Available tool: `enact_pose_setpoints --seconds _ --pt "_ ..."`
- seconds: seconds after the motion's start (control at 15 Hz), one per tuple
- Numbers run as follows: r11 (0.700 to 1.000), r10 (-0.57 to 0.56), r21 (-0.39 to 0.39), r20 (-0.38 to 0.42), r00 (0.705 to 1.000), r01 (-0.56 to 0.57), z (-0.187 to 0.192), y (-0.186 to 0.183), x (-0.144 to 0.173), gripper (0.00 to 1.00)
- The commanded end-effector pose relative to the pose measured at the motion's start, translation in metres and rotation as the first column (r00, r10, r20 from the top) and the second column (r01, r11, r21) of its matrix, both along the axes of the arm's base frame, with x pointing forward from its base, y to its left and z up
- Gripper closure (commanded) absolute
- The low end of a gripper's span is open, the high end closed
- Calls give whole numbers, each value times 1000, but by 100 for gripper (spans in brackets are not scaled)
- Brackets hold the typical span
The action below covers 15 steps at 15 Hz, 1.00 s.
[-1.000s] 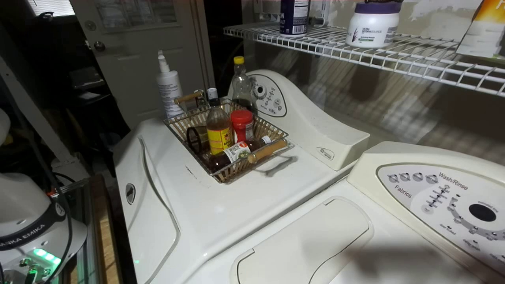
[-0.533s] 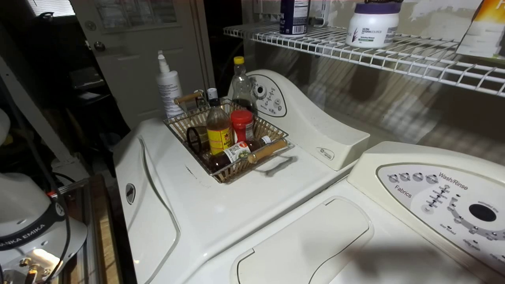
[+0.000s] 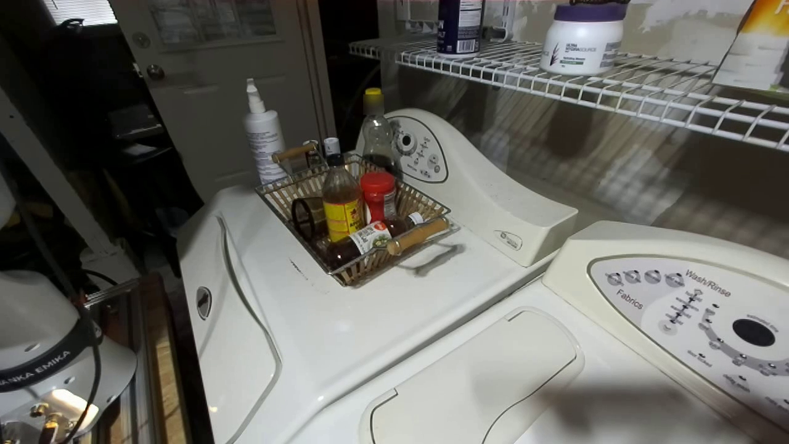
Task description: Close the lid on the black and white container on the left side of the bottom shelf.
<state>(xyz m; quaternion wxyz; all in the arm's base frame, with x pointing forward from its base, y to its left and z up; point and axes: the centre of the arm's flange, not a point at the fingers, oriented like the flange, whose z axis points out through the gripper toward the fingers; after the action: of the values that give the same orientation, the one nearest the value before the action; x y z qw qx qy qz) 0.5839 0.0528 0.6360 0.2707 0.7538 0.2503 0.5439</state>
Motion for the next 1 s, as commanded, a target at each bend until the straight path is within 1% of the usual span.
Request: enact_pose_setpoints --seconds 0.0,0.2,0.33,0.4,0.47,0.6,0.73,0.8,0.87,0.93 --pt "999 37 -29 -1 999 -37 27 -12 -3 0" --pt "993 58 -101 -4 998 -58 29 -8 -4 0" --pt "983 80 -164 -18 997 -82 30 -7 -8 0" --pt "980 91 -179 -6 996 -91 30 -6 -8 0" --pt "994 49 -103 -2 999 -49 -4 6 -6 0" --pt "990 64 -128 -1 998 -64 -5 7 -8 0" --pt "989 66 -134 -1 998 -65 -4 6 -10 0" --pt "979 118 -169 -7 993 -117 -6 10 -13 0" --pt "956 162 -244 -34 986 -165 -4 13 -15 0" --pt "947 188 -255 -47 981 -194 -4 19 -16 0"
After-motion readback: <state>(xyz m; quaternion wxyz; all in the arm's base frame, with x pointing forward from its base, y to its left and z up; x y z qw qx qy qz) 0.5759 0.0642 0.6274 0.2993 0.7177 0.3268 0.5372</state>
